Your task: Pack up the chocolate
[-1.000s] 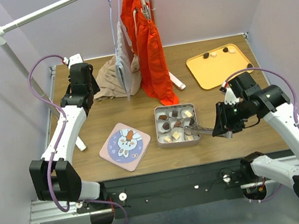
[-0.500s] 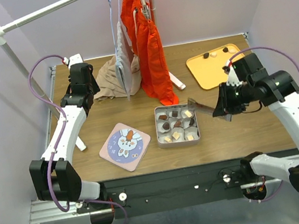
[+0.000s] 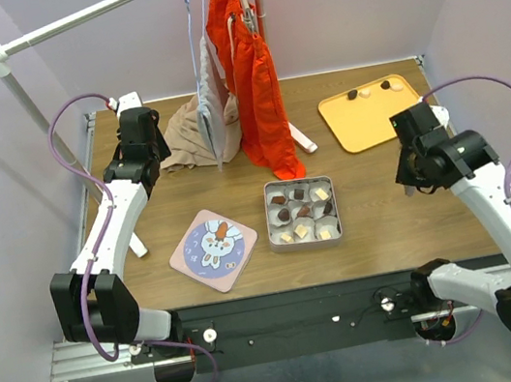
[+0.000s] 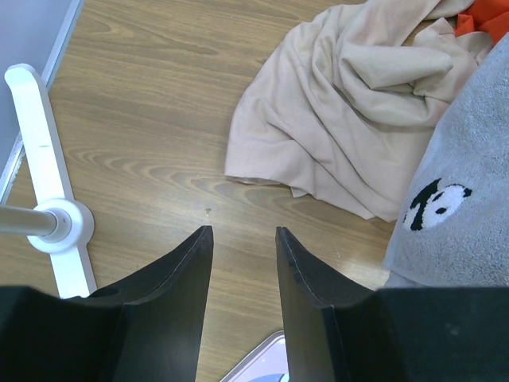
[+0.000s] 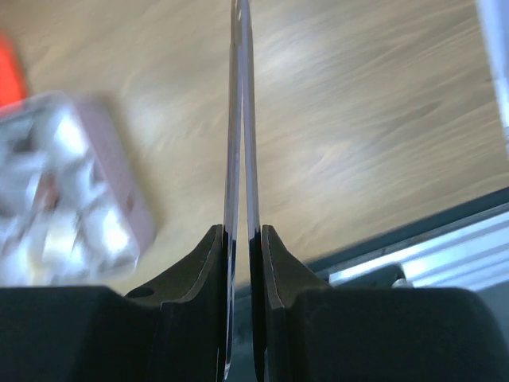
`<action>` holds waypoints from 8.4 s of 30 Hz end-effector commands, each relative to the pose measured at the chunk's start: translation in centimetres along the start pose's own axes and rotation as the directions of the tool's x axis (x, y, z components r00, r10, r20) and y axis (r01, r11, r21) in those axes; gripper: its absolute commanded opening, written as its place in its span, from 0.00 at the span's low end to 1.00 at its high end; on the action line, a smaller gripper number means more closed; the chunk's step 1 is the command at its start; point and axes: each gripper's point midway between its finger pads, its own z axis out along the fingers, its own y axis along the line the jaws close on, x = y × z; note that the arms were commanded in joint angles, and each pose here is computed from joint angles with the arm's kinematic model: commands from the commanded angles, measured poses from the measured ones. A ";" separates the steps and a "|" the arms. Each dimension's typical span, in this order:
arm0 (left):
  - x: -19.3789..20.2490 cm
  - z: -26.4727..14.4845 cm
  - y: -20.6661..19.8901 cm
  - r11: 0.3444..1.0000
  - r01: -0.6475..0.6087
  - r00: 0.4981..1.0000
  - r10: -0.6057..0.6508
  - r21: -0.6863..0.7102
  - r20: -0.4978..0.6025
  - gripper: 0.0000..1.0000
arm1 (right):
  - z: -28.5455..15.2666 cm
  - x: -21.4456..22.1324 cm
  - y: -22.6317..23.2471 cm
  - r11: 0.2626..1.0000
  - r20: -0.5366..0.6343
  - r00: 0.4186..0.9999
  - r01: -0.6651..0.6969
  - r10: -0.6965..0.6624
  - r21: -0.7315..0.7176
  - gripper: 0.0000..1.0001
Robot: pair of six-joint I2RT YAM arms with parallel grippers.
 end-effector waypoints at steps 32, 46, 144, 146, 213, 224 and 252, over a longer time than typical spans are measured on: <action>-1.1 -0.5 0.4 1.000 -0.016 1.000 0.016 -0.008 0.016 0.47 | 14.6 2.4 -3.1 0.890 0.259 0.929 -0.338 0.263 0.307 0.99; 5.9 -1.0 -0.1 0.997 0.030 0.989 -0.019 0.071 -0.143 0.47 | 10.0 -1.5 8.5 0.954 0.070 0.985 -0.134 0.158 -0.267 0.96; 15.6 -4.9 12.6 0.830 0.433 0.814 -0.528 -0.353 -0.244 0.87 | 2.3 30.6 35.1 0.349 0.045 0.634 0.482 -0.772 -0.803 0.93; 15.6 -4.5 12.6 0.841 0.430 0.817 -0.517 -0.329 -0.253 0.87 | 2.7 30.8 35.6 0.350 0.047 0.636 0.484 -0.771 -0.802 0.93; 22.4 -1.3 6.2 0.886 0.452 0.755 -0.440 -0.100 -0.487 0.89 | 8.6 20.0 42.4 0.684 -0.232 0.906 0.081 -0.353 -0.725 0.93; 22.9 -1.1 6.1 0.886 0.452 0.747 -0.438 -0.102 -0.500 0.88 | 12.3 19.7 39.2 0.829 -0.206 0.942 0.115 -0.266 -0.547 0.93; 23.6 -1.1 5.5 0.885 0.460 0.740 -0.423 -0.065 -0.523 0.88 | 8.0 20.3 43.5 0.691 -0.372 0.919 -0.187 -0.127 -0.698 0.90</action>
